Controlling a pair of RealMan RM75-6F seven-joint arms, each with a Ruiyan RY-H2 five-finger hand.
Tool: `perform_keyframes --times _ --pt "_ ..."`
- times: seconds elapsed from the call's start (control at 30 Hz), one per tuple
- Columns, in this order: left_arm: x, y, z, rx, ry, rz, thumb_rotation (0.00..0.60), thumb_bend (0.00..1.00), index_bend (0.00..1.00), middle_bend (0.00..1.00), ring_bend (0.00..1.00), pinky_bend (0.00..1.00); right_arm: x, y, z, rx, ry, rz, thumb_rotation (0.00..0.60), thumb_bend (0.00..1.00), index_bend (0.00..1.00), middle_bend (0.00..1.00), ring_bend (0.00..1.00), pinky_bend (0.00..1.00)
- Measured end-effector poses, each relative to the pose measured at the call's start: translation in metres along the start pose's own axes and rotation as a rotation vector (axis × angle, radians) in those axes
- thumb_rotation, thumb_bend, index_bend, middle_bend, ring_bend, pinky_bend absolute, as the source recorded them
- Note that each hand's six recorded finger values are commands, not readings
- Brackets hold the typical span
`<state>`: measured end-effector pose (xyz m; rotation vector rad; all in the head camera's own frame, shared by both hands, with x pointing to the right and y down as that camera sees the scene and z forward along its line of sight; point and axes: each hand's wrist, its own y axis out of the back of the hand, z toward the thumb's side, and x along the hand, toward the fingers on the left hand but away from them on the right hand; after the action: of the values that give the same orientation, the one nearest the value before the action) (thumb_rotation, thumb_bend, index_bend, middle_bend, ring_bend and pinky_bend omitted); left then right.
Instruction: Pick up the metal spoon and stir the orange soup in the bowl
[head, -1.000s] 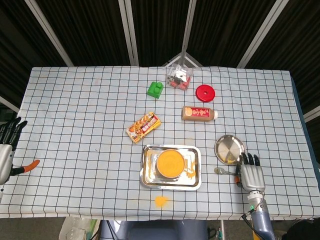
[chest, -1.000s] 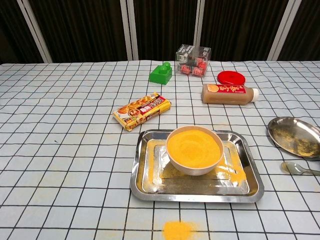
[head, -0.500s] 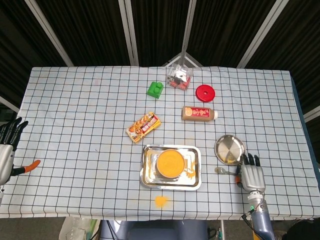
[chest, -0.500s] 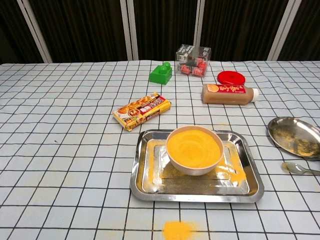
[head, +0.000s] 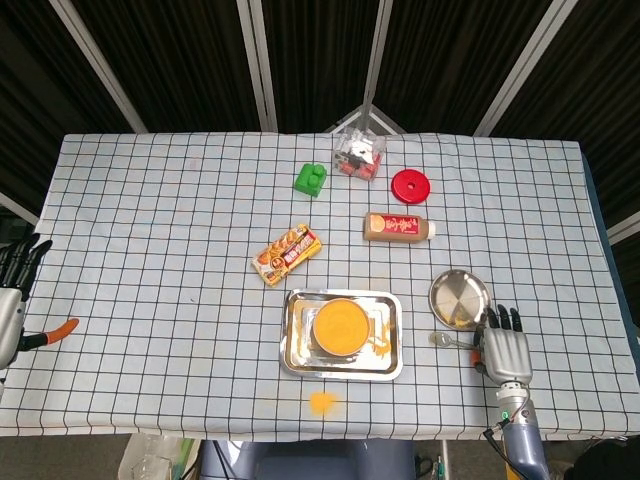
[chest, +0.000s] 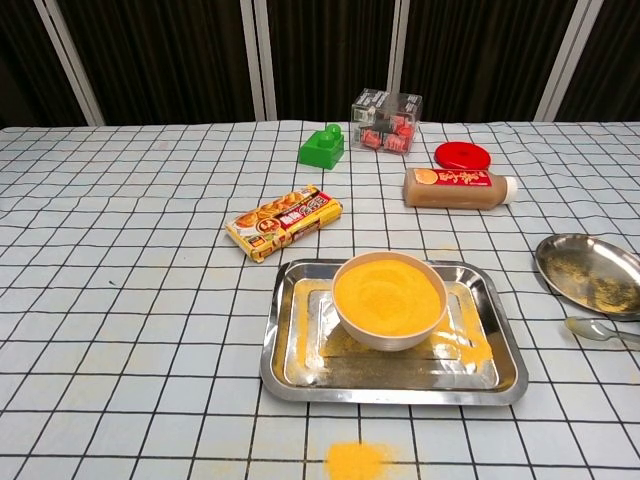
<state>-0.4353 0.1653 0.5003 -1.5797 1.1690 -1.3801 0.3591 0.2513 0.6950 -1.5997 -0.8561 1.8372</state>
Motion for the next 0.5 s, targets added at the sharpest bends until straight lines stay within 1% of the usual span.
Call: perform_keyframes --times 0.17,0.3,0.5 --pt "0.0 0.001 0.0 -0.004 0.001 0.003 0.6 0.0 0.0 0.0 0.0 0.0 0.001 0.005 0.001 -0.016 0.003 -0.015 0.6 0.49 0.66 0.17 0.0 0.0" --pt "0.0 0.002 0.0 -0.008 0.002 0.005 0.6 0.0 0.0 0.0 0.0 0.0 0.002 0.013 0.005 -0.048 0.01 -0.032 0.6 0.49 0.66 0.18 0.0 0.0" --pt "0.001 0.004 0.0 -0.012 0.002 0.008 0.6 0.0 0.0 0.0 0.0 0.0 0.005 0.034 0.014 -0.111 0.034 -0.074 0.6 0.49 0.67 0.18 0.0 0.0"
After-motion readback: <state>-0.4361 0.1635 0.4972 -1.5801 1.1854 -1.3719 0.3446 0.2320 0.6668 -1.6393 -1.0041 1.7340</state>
